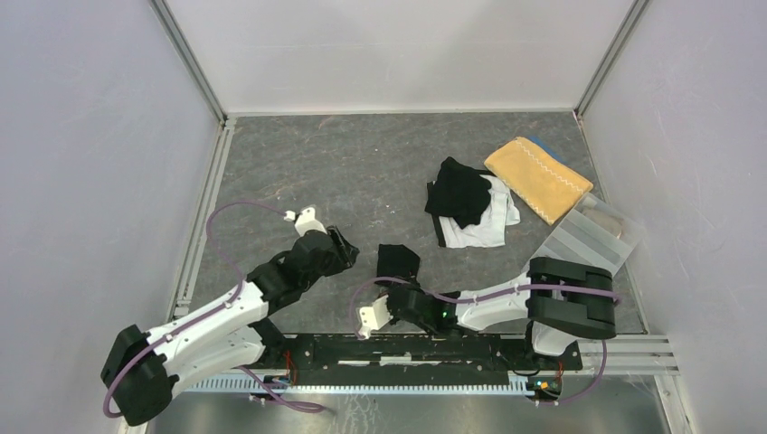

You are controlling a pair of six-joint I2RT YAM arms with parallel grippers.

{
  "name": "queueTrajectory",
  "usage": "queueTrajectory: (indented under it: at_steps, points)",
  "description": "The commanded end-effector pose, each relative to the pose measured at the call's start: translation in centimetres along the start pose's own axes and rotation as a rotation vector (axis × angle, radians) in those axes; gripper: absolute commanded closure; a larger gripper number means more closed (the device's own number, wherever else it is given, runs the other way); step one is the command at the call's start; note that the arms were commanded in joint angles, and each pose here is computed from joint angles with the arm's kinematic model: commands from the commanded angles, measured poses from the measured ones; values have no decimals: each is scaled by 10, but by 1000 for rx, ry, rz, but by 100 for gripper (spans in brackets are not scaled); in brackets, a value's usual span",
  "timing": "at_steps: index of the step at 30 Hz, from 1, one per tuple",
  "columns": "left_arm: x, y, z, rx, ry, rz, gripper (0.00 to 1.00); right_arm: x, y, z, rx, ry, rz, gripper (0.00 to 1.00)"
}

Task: Roll the underwear
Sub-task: Roll the underwear to the center of the board.

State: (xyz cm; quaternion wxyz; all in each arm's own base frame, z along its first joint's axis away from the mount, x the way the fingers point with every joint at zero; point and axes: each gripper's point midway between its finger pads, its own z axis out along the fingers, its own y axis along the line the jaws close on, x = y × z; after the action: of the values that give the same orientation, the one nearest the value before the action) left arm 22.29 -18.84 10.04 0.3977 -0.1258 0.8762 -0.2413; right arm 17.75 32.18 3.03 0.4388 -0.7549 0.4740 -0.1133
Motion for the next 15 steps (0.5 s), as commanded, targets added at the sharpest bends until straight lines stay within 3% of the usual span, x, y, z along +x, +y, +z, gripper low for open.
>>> queueTrajectory:
  at_steps: [1, 9, 15]
  points:
    - [-7, 31, -14, -140, -35, -12, 44, -4, 39, -10, -202, -51, 80, 100]
    - [3, 46, -22, -153, -30, -41, 44, -43, 58, -25, -427, -184, 192, 100]
    - [4, 53, -28, -155, -37, -47, 44, -44, 75, -29, -604, -123, 363, 100]
